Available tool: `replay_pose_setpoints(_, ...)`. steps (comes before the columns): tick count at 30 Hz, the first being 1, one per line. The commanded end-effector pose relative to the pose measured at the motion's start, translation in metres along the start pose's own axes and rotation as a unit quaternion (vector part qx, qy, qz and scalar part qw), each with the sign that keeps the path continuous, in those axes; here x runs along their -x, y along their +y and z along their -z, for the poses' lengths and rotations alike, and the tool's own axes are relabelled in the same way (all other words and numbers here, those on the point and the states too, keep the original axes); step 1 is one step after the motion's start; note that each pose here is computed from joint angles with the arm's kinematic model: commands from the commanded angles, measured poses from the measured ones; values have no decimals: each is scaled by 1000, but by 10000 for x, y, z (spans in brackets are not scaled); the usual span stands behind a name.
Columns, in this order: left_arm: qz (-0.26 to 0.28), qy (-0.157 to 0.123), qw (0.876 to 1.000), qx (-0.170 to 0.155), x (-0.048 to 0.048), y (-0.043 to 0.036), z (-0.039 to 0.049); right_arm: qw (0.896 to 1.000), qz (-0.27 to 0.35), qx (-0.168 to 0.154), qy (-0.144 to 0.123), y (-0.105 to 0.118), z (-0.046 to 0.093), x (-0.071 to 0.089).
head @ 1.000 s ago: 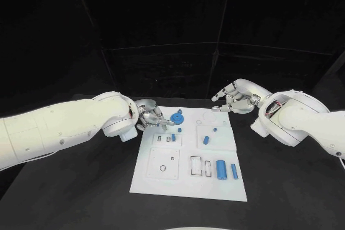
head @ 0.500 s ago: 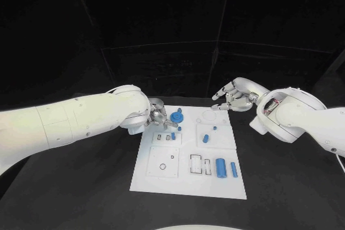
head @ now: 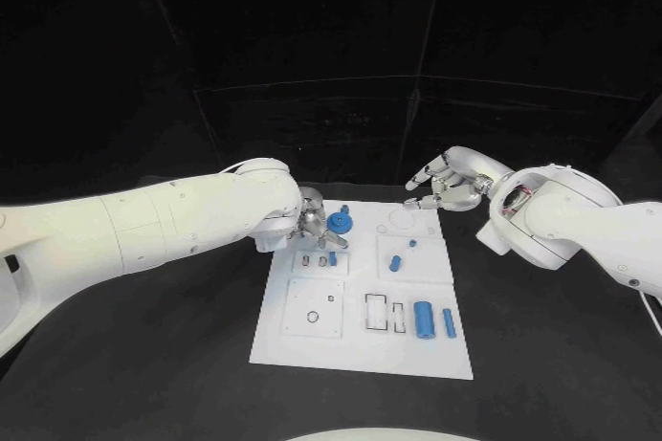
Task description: Assemble the parts on the task board
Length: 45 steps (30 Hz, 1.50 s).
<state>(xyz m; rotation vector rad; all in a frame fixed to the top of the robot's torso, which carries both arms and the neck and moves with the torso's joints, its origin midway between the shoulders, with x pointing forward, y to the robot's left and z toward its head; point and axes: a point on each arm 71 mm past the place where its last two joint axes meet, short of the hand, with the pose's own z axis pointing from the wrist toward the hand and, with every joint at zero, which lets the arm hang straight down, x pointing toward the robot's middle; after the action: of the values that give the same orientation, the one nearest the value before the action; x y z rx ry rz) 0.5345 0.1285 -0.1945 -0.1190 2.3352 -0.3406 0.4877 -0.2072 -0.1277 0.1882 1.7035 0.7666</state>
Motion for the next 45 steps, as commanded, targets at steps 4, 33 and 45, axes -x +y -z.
replay_pose_setpoints(4,-19,17,1000,8,-24,-17,-32,1000,3,4,2,27,-16,-1)
replay_pose_setpoints(33,-36,36,998,22,-116,-43,-126,1000,2,10,-1,62,-42,-16)
replay_pose_setpoints(45,-39,39,998,12,-145,-103,-123,1000,2,9,0,68,-51,-23)
